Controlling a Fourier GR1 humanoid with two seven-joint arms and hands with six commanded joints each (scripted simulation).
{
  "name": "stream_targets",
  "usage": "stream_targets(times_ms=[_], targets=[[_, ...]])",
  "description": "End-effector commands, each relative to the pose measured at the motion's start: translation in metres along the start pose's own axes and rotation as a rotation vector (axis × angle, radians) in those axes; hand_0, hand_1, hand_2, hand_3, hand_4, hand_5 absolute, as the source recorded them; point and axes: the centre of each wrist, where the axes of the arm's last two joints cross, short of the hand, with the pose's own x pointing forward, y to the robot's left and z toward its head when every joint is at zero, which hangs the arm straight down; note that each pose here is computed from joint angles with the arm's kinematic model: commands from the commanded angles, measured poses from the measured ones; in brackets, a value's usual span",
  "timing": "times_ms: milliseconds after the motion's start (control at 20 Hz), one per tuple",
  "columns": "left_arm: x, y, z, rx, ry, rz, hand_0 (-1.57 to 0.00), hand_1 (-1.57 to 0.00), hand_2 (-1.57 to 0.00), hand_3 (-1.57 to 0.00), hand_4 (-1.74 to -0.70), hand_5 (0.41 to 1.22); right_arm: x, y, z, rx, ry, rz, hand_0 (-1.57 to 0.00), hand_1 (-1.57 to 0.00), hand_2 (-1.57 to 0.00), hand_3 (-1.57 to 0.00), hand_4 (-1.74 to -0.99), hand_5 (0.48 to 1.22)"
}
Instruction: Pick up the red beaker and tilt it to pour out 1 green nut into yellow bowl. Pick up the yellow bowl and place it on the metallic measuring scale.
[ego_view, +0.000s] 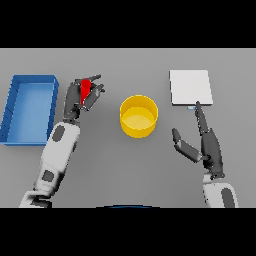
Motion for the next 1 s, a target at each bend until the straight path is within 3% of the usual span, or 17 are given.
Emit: stream_targets(times_ms=[0, 350, 550, 700, 950], targets=[[0.004, 0.002, -0.002, -0.011, -0.016, -0.028, -1.53, -1.53, -1.53, -1.51, -1.72, 1.126, -0.002, 0.003, 0.001, 0.006, 0.01, 0.01, 0.0, 0.0, 0.0, 0.0, -1.127, 0.659], [0.054, 0.011, -0.021, -0.237, -0.132, -0.438, -1.56, -1.56, -1.56, -1.55, -1.74, 1.132, -0.002, 0.0, 0.004, 0.005, -0.004, 0.025, 0.0, 0.0, 0.0, 0.0, -1.092, 0.663], [0.061, 0.007, -0.014, -0.291, -0.135, -0.511, -1.56, -1.56, -1.56, -1.55, -1.74, 1.136, 0.001, -0.003, 0.004, 0.012, 0.007, 0.03, 0.0, 0.0, 0.0, 0.0, -1.092, 0.664], [0.08, -0.001, -0.023, -0.368, -0.164, -0.707, -1.57, -1.57, -1.57, -1.56, -1.74, 1.152, 0.002, -0.001, 0.004, 0.017, -0.008, 0.018, 0.0, 0.0, 0.0, 0.0, -1.086, 0.679], [0.109, -0.021, -0.038, -0.569, -0.268, -1.089, -1.57, -1.57, -1.57, -1.57, -1.74, 1.193, 0.003, 0.002, 0.003, 0.018, -0.016, 0.022, 0.0, 0.0, 0.0, 0.0, -1.062, 0.691]])
